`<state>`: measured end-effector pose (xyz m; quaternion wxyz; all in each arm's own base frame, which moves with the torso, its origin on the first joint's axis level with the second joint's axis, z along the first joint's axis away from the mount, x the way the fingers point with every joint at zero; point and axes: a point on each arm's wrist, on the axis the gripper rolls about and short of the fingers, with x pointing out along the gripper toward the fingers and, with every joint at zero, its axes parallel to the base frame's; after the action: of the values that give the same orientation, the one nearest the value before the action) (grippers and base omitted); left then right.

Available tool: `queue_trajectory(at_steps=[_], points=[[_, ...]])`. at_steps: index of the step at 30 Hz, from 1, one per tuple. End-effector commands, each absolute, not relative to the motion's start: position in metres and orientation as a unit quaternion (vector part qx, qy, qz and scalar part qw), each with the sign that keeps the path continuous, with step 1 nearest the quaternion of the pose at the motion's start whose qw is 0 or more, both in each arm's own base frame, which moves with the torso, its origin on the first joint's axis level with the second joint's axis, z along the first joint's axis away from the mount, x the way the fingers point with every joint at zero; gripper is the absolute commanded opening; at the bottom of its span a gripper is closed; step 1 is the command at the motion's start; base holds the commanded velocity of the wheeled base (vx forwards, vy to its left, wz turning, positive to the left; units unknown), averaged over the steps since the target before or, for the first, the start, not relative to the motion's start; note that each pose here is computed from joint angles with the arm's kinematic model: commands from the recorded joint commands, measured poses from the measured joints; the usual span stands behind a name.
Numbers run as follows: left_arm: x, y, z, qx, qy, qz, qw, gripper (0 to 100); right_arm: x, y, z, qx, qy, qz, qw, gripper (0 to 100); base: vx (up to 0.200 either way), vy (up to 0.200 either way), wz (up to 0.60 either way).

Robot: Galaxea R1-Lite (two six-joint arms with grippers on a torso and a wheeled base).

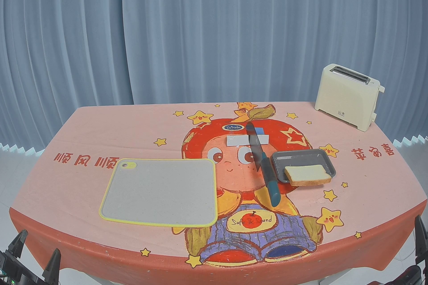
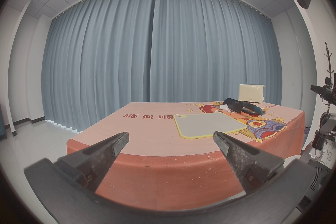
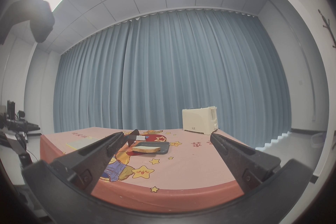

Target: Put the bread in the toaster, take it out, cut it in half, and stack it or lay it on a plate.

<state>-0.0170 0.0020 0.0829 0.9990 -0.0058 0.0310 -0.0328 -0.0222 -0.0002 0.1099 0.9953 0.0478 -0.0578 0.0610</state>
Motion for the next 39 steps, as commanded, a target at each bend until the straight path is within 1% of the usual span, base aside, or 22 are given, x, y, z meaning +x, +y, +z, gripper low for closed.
queue_trajectory(at_steps=[1, 2, 5, 6, 8, 12, 15, 19, 25, 27, 32, 36, 39], points=[[-0.016, 0.002, 0.078, -0.005, 0.040, -0.033, 0.999, 100, -0.015, 0.000, 0.112, 0.068, -0.022, 0.061, 0.996, 100, 0.000, 0.000, 0.00], [-0.016, 0.002, 0.078, -0.005, 0.040, -0.033, 0.999, 100, -0.015, 0.000, 0.112, 0.068, -0.022, 0.061, 0.996, 100, 0.000, 0.000, 0.00], [-0.016, 0.002, 0.078, -0.005, 0.040, -0.033, 0.999, 100, -0.007, 0.001, 0.115, 0.105, 0.013, 0.062, 0.993, 100, 0.000, 0.000, 0.00], [-0.016, 0.002, 0.078, -0.005, 0.040, -0.033, 0.999, 100, -0.006, 0.001, 0.115, 0.105, 0.014, 0.063, 0.992, 100, 0.000, 0.000, 0.00], [-0.016, 0.002, 0.078, -0.005, 0.040, -0.033, 0.999, 100, -0.002, 0.002, 0.120, 0.120, 0.032, 0.078, 0.989, 100, 0.000, 0.000, 0.00], [-0.016, 0.002, 0.078, -0.005, 0.040, -0.033, 0.999, 100, 0.004, 0.004, 0.132, 0.138, 0.044, 0.093, 0.985, 100, 0.000, 0.000, 0.00], [-0.016, 0.002, 0.078, -0.005, 0.040, -0.033, 0.999, 100, 0.010, 0.004, 0.138, 0.142, 0.057, 0.094, 0.984, 100, 0.000, 0.000, 0.00], [-0.016, 0.002, 0.078, -0.006, 0.040, -0.033, 0.999, 100, 0.016, 0.005, 0.139, 0.144, 0.080, 0.096, 0.982, 100, 0.000, 0.000, 0.00], [-0.016, 0.002, 0.078, -0.005, 0.040, -0.033, 0.999, 100, 0.023, 0.006, 0.142, 0.144, 0.103, 0.125, 0.976, 100, 0.000, 0.000, 0.00], [-0.016, 0.002, 0.078, -0.005, 0.040, -0.033, 0.999, 100, 0.030, 0.008, 0.141, 0.149, 0.129, 0.132, 0.971, 100, 0.000, 0.000, 0.00], [-0.016, 0.002, 0.078, -0.005, 0.041, -0.033, 0.999, 100, 0.035, 0.009, 0.136, 0.151, 0.156, 0.144, 0.965, 100, 0.000, 0.000, 0.00], [-0.016, 0.002, 0.078, -0.005, 0.040, -0.033, 0.999, 100, 0.038, 0.010, 0.138, 0.184, 0.170, 0.147, 0.957, 100, 0.000, 0.000, 0.00], [-0.016, 0.002, 0.078, -0.005, 0.040, -0.033, 0.999, 100, 0.040, 0.013, 0.135, 0.212, 0.195, 0.163, 0.944, 100, 0.000, 0.000, 0.00]])
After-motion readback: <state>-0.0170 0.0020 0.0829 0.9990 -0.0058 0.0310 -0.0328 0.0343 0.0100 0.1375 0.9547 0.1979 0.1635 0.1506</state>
